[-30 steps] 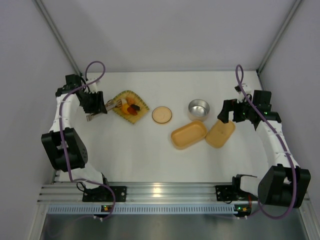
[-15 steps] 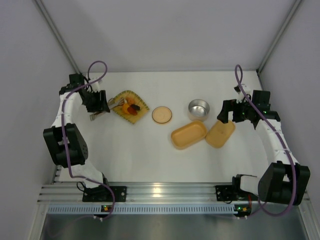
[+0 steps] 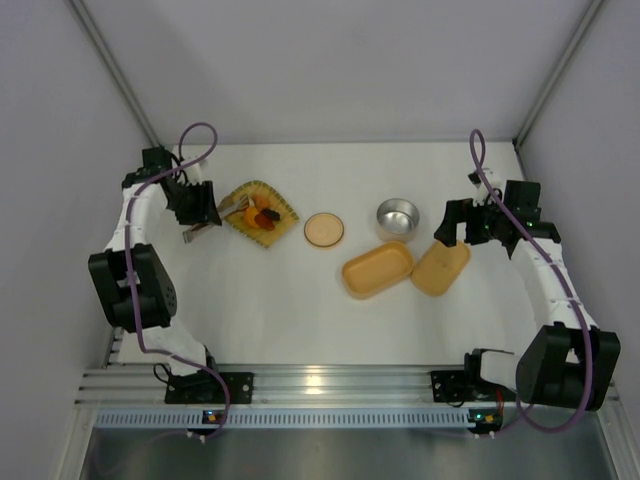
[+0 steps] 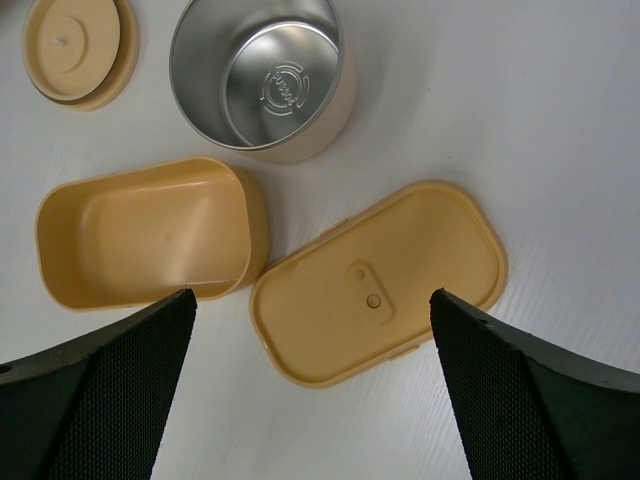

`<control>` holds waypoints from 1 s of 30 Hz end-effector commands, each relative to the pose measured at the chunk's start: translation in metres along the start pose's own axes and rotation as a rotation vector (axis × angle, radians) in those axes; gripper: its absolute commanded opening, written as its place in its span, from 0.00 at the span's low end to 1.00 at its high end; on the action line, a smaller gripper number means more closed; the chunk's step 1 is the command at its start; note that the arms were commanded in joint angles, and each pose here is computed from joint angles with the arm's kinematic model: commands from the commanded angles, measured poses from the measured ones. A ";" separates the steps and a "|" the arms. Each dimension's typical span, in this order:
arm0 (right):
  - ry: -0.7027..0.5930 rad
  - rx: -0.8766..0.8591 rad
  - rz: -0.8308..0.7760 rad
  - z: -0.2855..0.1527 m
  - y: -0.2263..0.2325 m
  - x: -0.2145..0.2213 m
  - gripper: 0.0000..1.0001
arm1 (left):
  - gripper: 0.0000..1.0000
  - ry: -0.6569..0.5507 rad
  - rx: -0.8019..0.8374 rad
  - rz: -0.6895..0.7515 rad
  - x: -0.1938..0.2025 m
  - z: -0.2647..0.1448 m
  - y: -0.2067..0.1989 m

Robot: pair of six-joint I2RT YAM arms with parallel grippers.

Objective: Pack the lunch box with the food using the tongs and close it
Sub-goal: Pick up the fake food from the plate.

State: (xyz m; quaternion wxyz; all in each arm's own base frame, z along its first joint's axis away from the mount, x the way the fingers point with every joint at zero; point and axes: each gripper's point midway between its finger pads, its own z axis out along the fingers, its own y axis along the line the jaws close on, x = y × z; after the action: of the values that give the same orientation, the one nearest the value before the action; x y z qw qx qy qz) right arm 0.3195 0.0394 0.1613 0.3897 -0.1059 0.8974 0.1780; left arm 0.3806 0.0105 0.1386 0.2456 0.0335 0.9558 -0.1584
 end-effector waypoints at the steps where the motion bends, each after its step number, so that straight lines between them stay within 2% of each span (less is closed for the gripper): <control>1: -0.043 -0.016 -0.024 0.003 0.002 -0.012 0.99 | 0.50 -0.045 0.029 0.011 -0.014 0.000 -0.007; 7: -0.042 -0.015 -0.028 0.003 0.002 -0.012 0.99 | 0.50 -0.020 0.030 -0.002 -0.010 0.010 -0.005; 11: -0.038 -0.009 -0.034 0.002 0.001 -0.011 0.99 | 0.46 -0.014 0.029 -0.011 -0.009 0.012 -0.004; 15: -0.040 -0.009 -0.033 0.002 0.001 -0.011 0.99 | 0.30 -0.024 0.028 -0.008 -0.012 0.009 -0.005; 25: -0.053 -0.010 -0.034 -0.003 0.004 -0.015 0.99 | 0.10 -0.128 0.004 0.027 -0.034 -0.025 -0.015; 26: -0.052 -0.010 -0.034 -0.003 0.004 -0.014 0.99 | 0.02 -0.144 -0.012 0.030 -0.038 -0.030 -0.014; 30: -0.056 -0.010 -0.037 -0.005 0.005 -0.016 0.99 | 0.00 -0.233 -0.032 0.060 -0.058 -0.056 -0.021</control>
State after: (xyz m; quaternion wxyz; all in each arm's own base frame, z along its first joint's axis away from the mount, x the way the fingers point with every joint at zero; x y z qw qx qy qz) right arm 0.3195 0.0392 0.1612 0.3896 -0.1062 0.8975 0.1773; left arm 0.3875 0.0082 0.1565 0.2684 0.0262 0.9506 -0.1541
